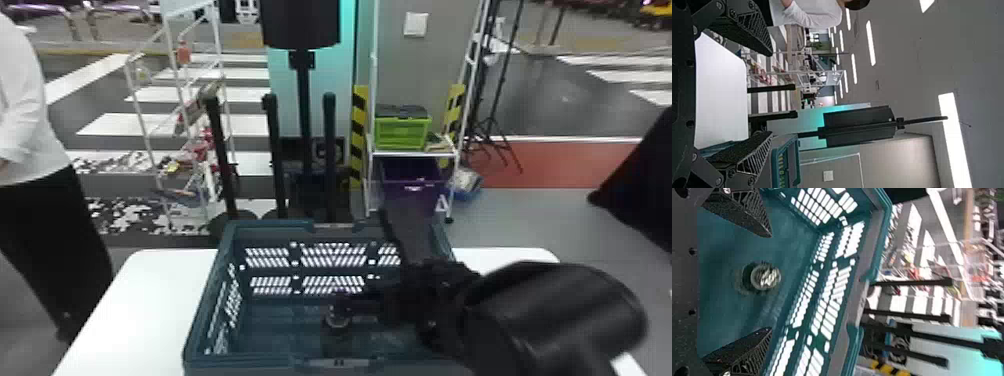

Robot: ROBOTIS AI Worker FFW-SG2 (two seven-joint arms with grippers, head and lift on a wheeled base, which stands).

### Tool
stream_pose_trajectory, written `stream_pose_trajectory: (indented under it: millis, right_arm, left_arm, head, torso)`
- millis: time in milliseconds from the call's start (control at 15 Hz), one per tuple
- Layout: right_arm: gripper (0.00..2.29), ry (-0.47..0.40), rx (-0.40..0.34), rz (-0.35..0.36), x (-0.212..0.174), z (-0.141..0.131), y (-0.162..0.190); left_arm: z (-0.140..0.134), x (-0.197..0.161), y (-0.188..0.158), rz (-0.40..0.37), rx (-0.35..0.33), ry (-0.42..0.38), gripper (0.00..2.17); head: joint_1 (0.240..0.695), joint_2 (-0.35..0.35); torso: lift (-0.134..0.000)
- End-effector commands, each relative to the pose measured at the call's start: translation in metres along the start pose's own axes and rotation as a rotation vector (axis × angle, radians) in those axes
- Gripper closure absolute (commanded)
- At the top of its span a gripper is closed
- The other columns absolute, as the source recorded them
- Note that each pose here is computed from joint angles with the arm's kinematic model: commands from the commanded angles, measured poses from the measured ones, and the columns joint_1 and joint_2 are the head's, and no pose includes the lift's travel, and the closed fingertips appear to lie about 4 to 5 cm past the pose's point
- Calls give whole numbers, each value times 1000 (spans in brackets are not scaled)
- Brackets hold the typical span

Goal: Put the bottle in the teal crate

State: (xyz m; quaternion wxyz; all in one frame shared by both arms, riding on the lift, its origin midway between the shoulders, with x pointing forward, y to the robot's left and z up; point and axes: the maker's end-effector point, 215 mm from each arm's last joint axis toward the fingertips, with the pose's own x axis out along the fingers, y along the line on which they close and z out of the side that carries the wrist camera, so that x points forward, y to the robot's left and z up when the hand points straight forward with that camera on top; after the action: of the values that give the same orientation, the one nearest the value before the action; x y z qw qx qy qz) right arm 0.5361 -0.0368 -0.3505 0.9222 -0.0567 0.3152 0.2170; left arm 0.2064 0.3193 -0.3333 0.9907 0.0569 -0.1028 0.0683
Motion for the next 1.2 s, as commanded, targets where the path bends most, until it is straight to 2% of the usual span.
stream_pose_trajectory:
  millis: [0,133,333,467,600,733,1067,1133]
  right_arm:
    - [39,-136,14,-30,-25,10,-20]
    - [39,-282,1,-45,-46,27,-25]
    - [39,-369,6,-70,-75,13,-31]
    - [39,-482,11,-82,-100,9,-29]
    - [39,-633,4,-131,-138,6,-36]
    - [39,-723,25,-159,-170,-7,-40]
    - [39,-743,52,-233,-202,-63,-50]
    - [39,-724,60,-241,-202,-75,-51]
  left_arm:
    - [0,-1,0,-1,2,1,191]
    - [1,-1,-1,-4,3,1,191]
    - [2,-5,-2,-7,5,3,191]
    - [5,-6,-2,-5,3,-1,191]
    - [9,-9,-1,-2,2,-10,191]
    - [12,-11,-4,-5,0,-15,191]
    - [19,-15,-10,-2,-4,-29,191]
    - [21,-15,-11,-1,-4,-32,191]
  head:
    - [499,0]
    - [499,0]
    - [499,0]
    - [499,0]
    - [499,0]
    - [499,0]
    - [499,0]
    - [499,0]
  torso:
    - [0]
    - [0]
    - [0]
    - [0]
    - [0]
    - [0]
    - [0]
    - [0]
